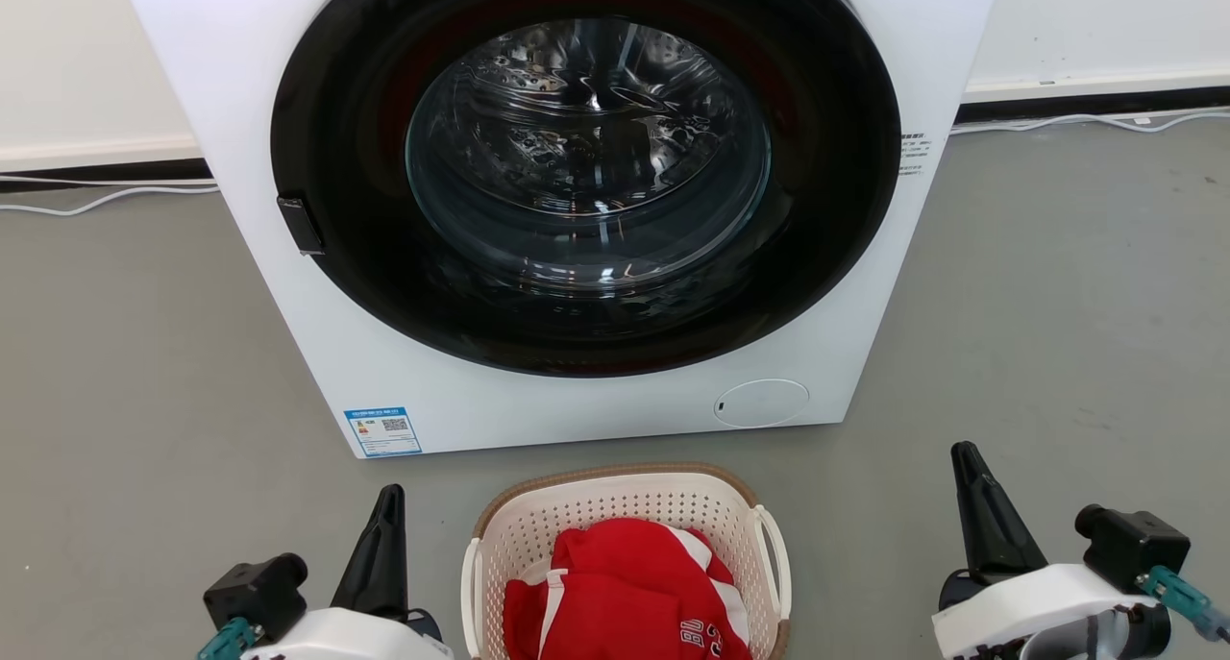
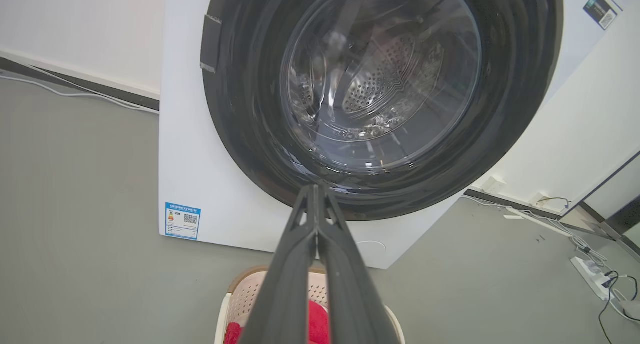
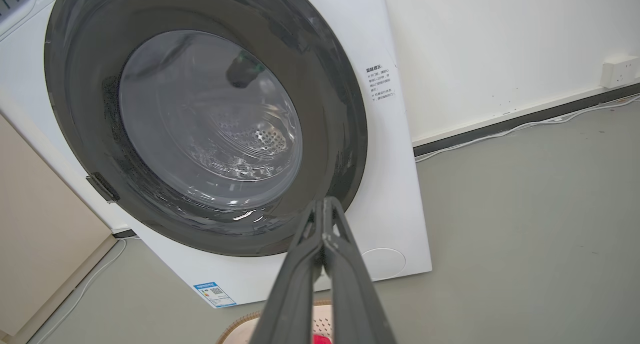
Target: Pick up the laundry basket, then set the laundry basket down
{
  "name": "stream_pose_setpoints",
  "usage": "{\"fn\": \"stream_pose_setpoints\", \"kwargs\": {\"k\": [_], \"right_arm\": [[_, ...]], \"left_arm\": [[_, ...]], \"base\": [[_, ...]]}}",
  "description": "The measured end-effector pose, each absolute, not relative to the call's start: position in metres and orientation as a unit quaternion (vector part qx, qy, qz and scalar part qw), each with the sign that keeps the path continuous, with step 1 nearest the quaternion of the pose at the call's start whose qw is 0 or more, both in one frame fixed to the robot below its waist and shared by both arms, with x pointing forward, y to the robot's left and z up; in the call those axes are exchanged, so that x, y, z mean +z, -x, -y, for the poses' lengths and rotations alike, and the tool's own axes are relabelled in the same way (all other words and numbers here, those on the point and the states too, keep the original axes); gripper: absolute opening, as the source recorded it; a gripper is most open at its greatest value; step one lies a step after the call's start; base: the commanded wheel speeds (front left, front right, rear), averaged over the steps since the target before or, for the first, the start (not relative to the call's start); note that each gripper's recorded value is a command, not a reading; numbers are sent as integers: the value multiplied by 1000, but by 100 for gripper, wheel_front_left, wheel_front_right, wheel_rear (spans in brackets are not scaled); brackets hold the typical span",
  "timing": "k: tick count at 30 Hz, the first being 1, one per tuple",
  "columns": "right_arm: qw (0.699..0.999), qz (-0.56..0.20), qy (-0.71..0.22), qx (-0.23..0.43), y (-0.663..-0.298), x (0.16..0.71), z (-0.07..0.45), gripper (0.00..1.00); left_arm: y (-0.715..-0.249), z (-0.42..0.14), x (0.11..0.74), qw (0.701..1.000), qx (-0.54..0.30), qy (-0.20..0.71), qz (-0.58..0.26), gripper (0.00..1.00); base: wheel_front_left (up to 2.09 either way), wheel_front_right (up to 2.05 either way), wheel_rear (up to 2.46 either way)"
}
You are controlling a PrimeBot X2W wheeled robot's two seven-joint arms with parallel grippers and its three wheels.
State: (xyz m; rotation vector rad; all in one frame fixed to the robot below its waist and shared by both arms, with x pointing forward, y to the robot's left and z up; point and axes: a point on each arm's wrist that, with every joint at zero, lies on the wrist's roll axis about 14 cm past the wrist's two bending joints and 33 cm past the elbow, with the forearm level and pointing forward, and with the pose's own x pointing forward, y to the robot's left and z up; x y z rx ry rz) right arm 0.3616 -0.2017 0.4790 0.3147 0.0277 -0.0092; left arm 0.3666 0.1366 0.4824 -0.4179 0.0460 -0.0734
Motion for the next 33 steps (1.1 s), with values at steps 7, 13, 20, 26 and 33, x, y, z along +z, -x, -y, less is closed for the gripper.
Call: {"fn": "stream_pose_setpoints", "kwargs": {"k": [7, 13, 20, 26, 33], "right_arm": [[980, -17, -197, -15, -363, 478, 204, 0], [973, -21, -230, -21, -363, 477, 205, 0], [963, -25, -268, -27, -364, 476, 206, 0], [953, -25, -300, -35, -365, 475, 209, 0], [940, -26, -338, -41, -365, 475, 210, 0]], "left_arm": [[-366, -142, 479, 969, -24, 244, -33, 0], [-366, -147, 475, 961, -13, 273, -43, 0], [-366, -150, 472, 950, -6, 309, -50, 0], [-368, -153, 473, 940, -2, 339, -51, 0], [-369, -157, 472, 926, 7, 372, -56, 0]], "base": [[0, 0, 0], [0, 0, 0], [0, 0, 0], [0, 0, 0], [0, 0, 0]]}}
